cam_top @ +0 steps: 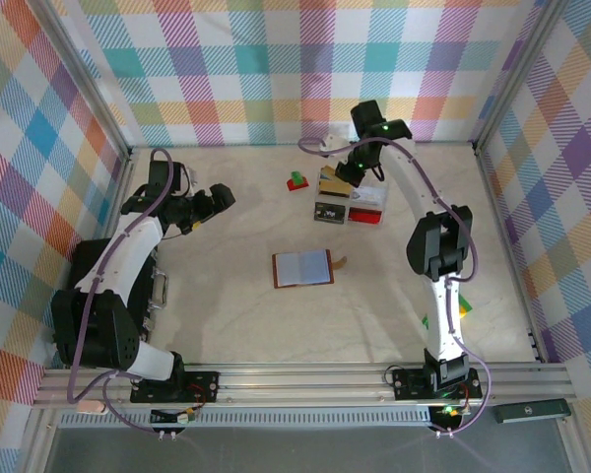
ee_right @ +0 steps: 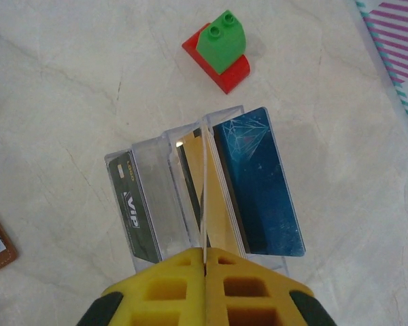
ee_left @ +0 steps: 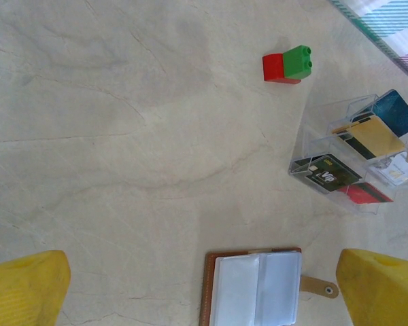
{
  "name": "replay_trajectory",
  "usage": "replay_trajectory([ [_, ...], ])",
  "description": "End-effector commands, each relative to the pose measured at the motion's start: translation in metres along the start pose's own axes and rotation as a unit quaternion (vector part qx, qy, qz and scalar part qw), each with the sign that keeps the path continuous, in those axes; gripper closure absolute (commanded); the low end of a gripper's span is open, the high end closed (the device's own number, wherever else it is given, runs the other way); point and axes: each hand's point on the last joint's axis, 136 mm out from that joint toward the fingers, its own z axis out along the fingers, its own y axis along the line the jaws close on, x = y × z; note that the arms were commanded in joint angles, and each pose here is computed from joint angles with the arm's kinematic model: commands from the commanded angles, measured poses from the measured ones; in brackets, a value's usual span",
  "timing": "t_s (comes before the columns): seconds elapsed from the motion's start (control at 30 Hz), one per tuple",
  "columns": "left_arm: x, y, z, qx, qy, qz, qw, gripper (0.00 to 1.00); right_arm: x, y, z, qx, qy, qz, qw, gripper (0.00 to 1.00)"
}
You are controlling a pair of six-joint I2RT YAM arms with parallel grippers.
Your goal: Take the credit cards out of the card holder
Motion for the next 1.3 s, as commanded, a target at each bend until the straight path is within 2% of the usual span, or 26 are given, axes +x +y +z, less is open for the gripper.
replay_trajectory([
  [0.0, -0.007, -0.005, -0.004, 0.008, -0.002, 0.004, 1.000, 0.00, 0.006, 0.004, 0.002, -0.018, 0.013, -0.019, 1.000, 1.00],
  [0.3, -0.003, -0.003, 0.000, 0.008, 0.011, 0.001, 1.000, 0.00, 0.020, -0.005, 0.022, -0.007, 0.048, -0.029, 0.998, 1.00],
  [0.73, 0.003, 0.001, 0.003, 0.005, 0.020, -0.005, 1.000, 0.00, 0.012, -0.006, 0.031, -0.013, 0.025, -0.033, 0.999, 1.00],
  [1.0, 0.005, 0.003, 0.005, 0.004, 0.024, -0.006, 1.000, 0.00, 0.020, -0.003, 0.040, -0.022, 0.040, -0.036, 0.998, 0.94],
  [1.27, 0.008, 0.005, 0.007, 0.003, 0.027, -0.005, 1.000, 0.00, 0.011, -0.010, 0.047, -0.006, 0.026, -0.025, 0.999, 0.85],
])
